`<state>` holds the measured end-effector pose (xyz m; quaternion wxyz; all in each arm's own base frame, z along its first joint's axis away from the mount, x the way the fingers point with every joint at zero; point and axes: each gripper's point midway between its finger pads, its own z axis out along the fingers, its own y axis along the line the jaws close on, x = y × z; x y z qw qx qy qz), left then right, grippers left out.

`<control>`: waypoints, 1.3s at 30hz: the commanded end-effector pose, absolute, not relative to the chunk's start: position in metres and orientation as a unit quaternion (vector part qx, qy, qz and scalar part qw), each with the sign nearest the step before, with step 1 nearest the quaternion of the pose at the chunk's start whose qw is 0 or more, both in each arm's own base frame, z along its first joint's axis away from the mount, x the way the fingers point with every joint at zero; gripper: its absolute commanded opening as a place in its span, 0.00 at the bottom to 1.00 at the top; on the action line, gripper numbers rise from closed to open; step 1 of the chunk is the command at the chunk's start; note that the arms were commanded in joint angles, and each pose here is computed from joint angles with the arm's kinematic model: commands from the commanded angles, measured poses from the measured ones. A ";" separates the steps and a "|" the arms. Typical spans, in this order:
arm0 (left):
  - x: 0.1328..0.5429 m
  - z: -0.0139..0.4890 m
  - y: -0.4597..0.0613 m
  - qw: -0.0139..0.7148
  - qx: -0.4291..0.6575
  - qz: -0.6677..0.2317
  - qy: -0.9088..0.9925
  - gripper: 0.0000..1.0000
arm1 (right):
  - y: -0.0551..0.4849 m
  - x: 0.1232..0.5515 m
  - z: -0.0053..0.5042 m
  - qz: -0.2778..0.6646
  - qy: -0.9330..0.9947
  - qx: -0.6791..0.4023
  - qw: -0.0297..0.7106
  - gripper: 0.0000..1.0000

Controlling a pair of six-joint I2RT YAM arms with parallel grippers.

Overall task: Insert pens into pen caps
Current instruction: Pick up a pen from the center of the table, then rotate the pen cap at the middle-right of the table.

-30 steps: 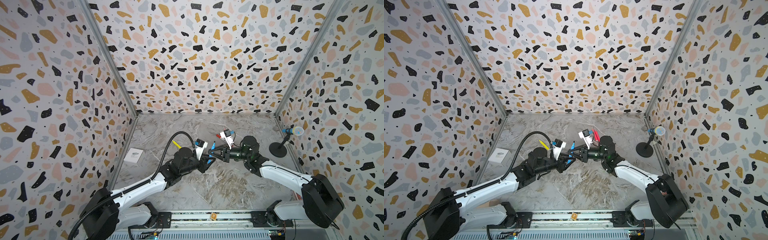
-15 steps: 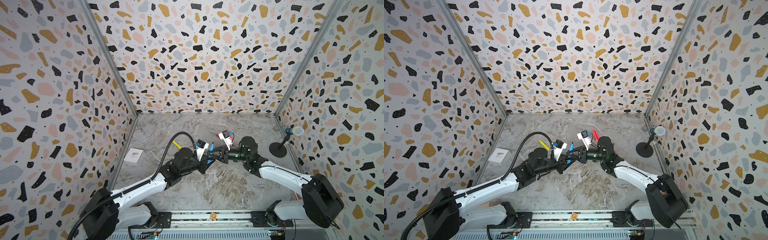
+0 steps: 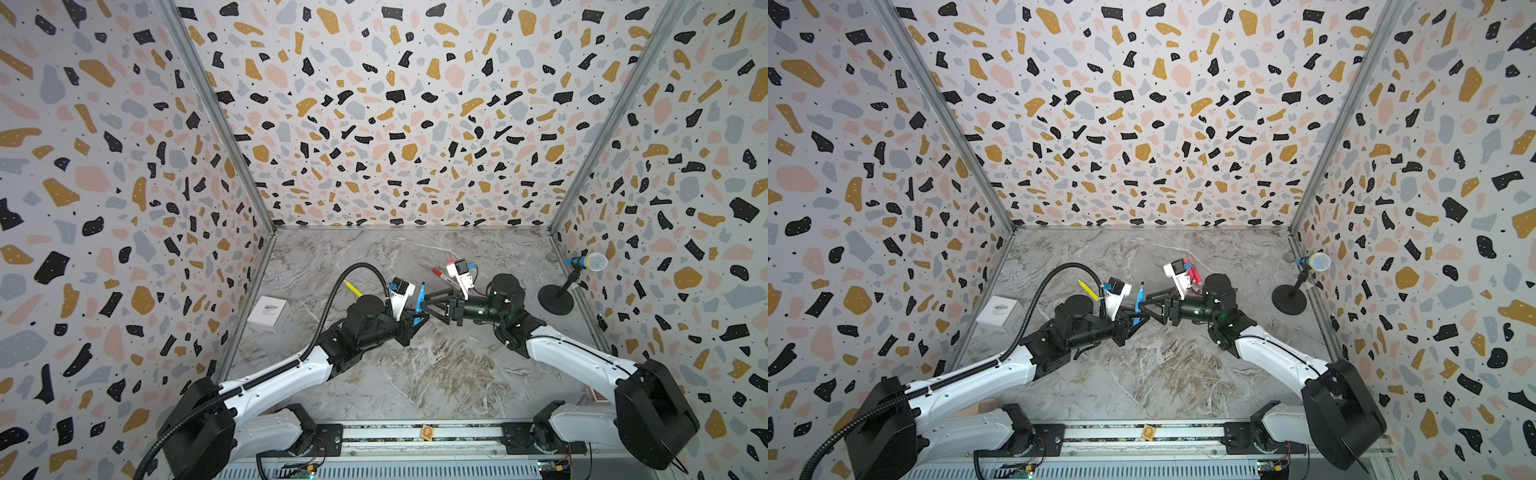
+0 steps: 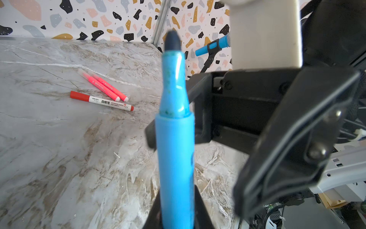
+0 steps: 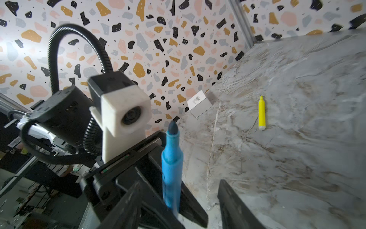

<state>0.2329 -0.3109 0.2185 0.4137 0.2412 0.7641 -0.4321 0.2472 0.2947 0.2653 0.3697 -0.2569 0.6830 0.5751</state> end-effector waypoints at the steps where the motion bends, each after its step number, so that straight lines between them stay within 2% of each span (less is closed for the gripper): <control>1: 0.234 0.240 -0.311 0.443 0.241 -0.446 0.740 0.00 | 0.266 0.254 0.291 0.552 0.682 -0.239 0.416 0.62; 4: 0.233 0.238 -0.309 0.443 0.242 -0.442 0.741 0.00 | 0.232 0.274 0.274 0.471 0.743 -0.197 0.433 0.62; 6: 0.233 0.235 -0.306 0.445 0.239 -0.438 0.744 0.00 | 0.200 0.293 0.243 0.388 0.803 -0.151 0.426 0.61; 11: 0.229 0.214 -0.299 0.431 0.230 -0.429 0.760 0.00 | 0.147 0.311 0.178 0.279 0.875 -0.094 0.384 0.58; 15: 0.223 0.196 -0.293 0.418 0.215 -0.434 0.768 0.00 | 0.116 0.326 0.145 0.216 0.904 -0.055 0.366 0.58; 25: 0.215 0.178 -0.282 0.408 0.207 -0.427 0.780 0.00 | 0.090 0.350 0.092 0.128 0.942 -0.057 0.305 0.55; 34: 0.212 0.173 -0.279 0.405 0.208 -0.425 0.782 0.00 | 0.090 0.363 0.061 0.114 0.954 -0.059 0.270 0.54; 39: 0.211 0.171 -0.277 0.405 0.206 -0.422 0.784 0.00 | 0.102 0.358 0.050 0.137 0.955 -0.065 0.254 0.54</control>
